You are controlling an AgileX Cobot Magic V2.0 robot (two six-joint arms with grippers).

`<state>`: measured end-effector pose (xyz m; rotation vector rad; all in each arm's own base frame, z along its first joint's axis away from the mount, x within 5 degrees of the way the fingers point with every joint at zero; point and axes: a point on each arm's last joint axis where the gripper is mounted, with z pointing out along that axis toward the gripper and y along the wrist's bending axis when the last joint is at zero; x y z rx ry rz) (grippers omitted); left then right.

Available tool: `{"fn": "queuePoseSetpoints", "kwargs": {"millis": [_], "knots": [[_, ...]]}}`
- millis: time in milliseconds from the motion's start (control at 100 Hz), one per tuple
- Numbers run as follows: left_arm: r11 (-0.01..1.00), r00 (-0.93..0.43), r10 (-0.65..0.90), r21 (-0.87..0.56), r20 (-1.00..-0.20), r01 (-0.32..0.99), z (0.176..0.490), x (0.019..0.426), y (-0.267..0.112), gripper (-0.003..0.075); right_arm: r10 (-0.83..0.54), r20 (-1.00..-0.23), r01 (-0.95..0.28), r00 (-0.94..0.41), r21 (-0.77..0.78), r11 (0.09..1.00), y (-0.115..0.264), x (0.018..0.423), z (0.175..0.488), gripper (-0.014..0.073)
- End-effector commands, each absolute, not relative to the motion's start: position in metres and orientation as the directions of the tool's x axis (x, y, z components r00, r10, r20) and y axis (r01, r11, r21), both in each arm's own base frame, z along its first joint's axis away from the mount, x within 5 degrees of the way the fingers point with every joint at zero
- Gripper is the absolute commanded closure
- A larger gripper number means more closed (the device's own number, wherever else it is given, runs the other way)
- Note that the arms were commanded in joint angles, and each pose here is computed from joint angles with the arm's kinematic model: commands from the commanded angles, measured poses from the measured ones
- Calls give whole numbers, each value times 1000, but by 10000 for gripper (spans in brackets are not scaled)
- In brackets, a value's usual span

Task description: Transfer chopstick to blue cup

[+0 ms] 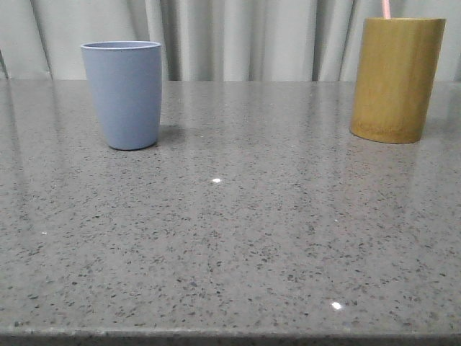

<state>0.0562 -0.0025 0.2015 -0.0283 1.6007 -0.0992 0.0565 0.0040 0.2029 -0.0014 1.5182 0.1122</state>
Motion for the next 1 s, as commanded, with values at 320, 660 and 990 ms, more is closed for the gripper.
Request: {"fn": "queuePoseSetpoints", "kwargs": {"millis": [320,660,990], "knots": [[995,86,-93,-88,-992,50,209,53,-2,739,66,-988,-77,143,55,995,4,54,211,665],[995,86,-93,-88,-992,50,209,53,-2,739,66,-988,-77,143,55,995,4,54,211,665],[995,126,-94,-88,-987,55,213,53,-2,739,66,-987,-77,145,55,995,4,54,211,665]]}}
